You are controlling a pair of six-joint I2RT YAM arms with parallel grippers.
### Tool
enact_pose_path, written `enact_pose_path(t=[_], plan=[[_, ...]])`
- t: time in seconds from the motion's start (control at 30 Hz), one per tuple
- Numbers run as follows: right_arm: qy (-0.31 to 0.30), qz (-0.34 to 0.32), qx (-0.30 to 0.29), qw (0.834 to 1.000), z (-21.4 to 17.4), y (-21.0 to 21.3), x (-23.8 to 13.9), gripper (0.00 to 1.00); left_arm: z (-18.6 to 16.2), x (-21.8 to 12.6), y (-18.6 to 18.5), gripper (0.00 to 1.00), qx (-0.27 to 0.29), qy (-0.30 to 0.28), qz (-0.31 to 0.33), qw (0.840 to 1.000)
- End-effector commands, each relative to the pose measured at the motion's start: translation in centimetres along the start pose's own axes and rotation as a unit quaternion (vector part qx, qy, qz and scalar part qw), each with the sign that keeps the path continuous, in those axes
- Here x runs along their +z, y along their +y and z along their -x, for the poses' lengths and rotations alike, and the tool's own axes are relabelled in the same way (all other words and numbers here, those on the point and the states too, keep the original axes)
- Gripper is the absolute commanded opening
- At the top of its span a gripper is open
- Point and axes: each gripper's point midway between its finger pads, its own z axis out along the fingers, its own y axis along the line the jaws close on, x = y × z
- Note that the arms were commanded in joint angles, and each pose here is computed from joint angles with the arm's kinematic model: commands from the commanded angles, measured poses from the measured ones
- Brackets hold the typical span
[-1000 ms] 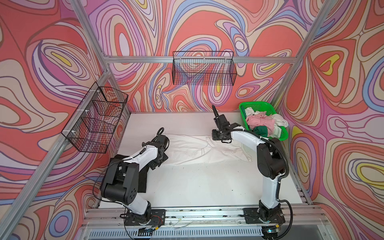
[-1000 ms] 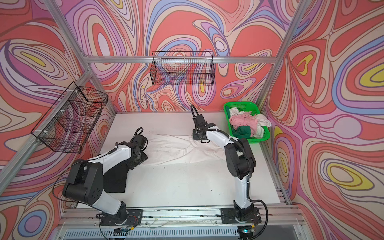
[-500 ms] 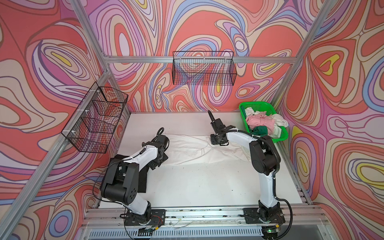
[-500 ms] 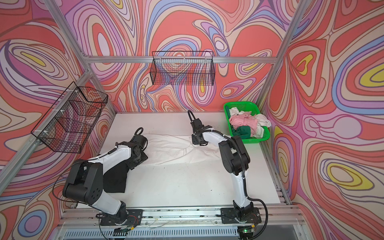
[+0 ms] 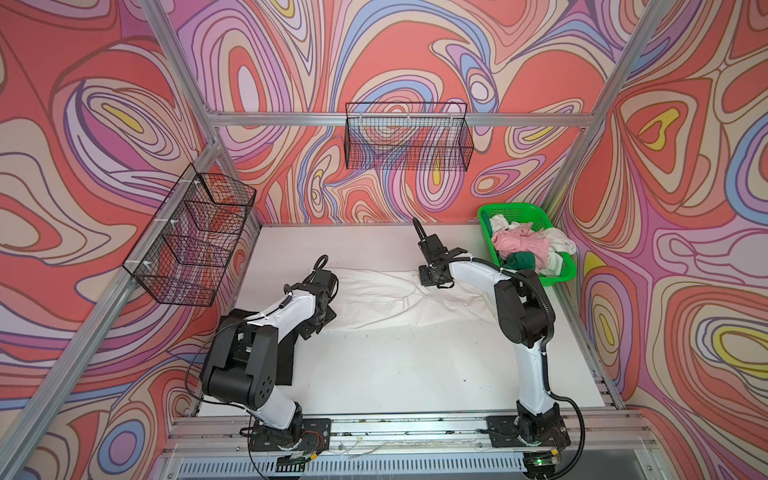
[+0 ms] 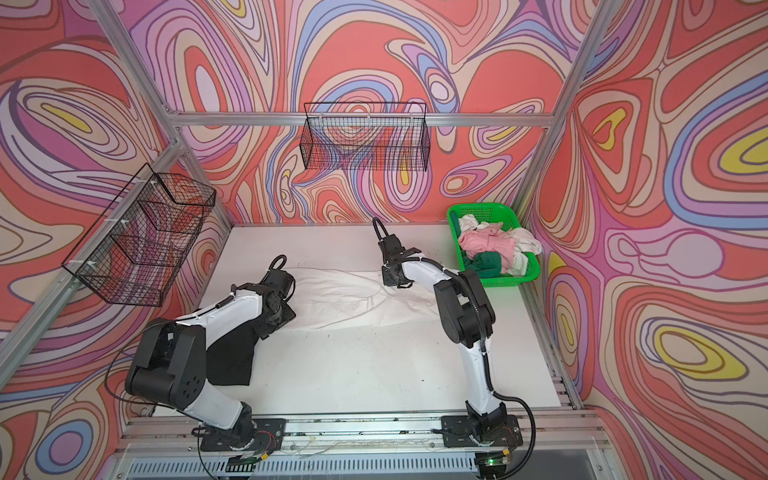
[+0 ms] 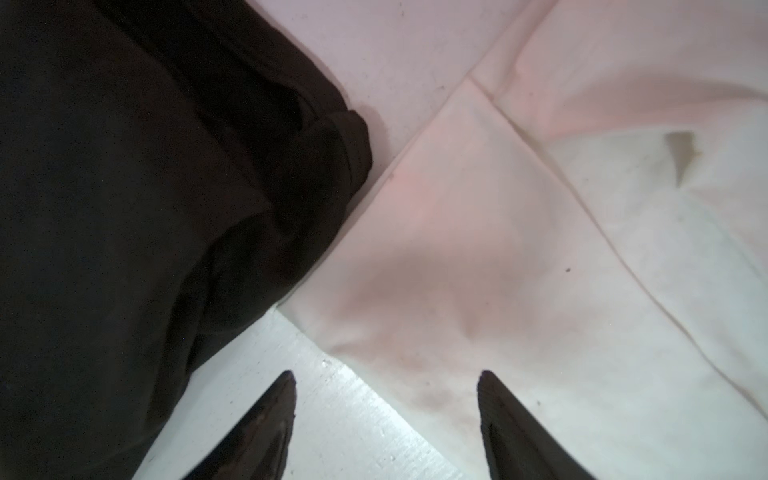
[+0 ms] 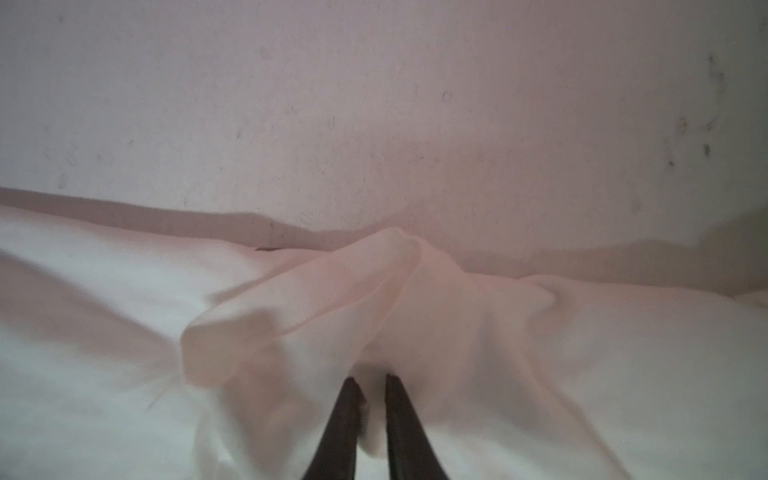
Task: Fold and stack the t-shirts
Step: 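Lower the right gripper onto the fold and close it on the fabric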
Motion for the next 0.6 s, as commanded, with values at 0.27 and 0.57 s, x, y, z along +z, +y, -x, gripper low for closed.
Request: enact_pose_path(t=[0.27, 0.57], plan=[[-0.020, -0.050, -0.003, 0.999, 0.2, -2.4, -3.0, 0.00, -0.1, 0.1, 0.5, 0.71, 0.000, -0.005, 0.011, 1.000], [-0.011, -0.067, 0.023, 0.997, 0.3, -6.3, -2.9, 0.00, -0.1, 0.0, 0.4, 0.71, 0.000, -0.004, 0.011, 1.000]])
